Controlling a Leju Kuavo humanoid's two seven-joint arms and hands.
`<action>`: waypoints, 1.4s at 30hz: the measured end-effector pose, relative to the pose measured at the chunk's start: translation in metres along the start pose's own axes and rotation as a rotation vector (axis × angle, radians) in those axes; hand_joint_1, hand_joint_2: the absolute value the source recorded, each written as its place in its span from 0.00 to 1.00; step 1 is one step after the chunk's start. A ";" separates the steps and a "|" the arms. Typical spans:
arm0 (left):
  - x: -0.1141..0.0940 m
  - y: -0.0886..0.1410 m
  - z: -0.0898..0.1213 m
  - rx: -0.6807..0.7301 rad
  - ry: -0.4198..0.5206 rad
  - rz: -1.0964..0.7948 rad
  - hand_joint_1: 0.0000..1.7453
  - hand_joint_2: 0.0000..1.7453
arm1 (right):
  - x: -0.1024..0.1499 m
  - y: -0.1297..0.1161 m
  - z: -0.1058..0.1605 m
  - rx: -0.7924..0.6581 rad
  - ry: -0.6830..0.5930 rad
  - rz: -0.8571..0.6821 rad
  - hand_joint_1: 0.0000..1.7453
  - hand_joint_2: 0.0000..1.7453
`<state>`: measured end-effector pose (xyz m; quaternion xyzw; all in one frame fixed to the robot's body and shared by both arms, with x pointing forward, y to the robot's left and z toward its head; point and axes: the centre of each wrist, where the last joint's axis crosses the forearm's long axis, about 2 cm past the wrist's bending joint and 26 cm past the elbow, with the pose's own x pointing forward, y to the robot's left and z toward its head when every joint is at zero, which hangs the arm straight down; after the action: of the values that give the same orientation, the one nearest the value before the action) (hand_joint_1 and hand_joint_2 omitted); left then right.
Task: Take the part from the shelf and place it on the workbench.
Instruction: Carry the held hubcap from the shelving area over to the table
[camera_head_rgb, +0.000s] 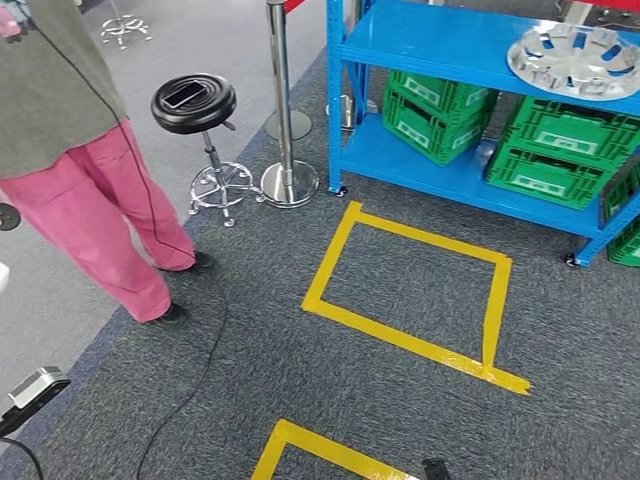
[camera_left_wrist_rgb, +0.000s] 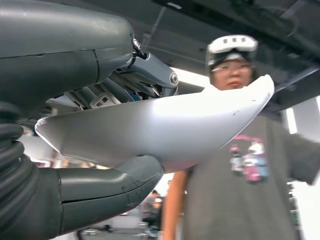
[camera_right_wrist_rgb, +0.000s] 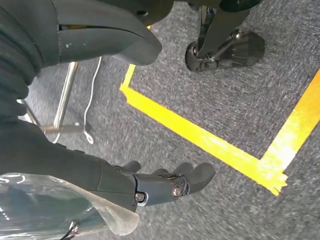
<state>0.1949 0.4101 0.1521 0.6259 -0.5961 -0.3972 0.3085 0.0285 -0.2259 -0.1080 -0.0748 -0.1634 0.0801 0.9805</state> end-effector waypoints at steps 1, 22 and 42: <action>0.000 0.000 0.001 -0.002 0.000 0.000 1.00 1.00 | 0.000 0.000 0.000 0.000 0.001 0.000 0.00 1.00; -0.001 0.001 0.000 0.010 0.029 0.028 1.00 1.00 | 0.000 0.000 0.000 0.001 -0.005 0.008 0.00 1.00; -0.009 0.004 0.003 -0.001 0.043 0.019 1.00 1.00 | 0.000 -0.002 -0.001 -0.012 -0.007 -0.018 0.00 1.00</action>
<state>0.1903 0.4189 0.1556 0.6285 -0.5950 -0.3809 0.3253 0.0293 -0.2283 -0.1082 -0.0790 -0.1677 0.0706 0.9801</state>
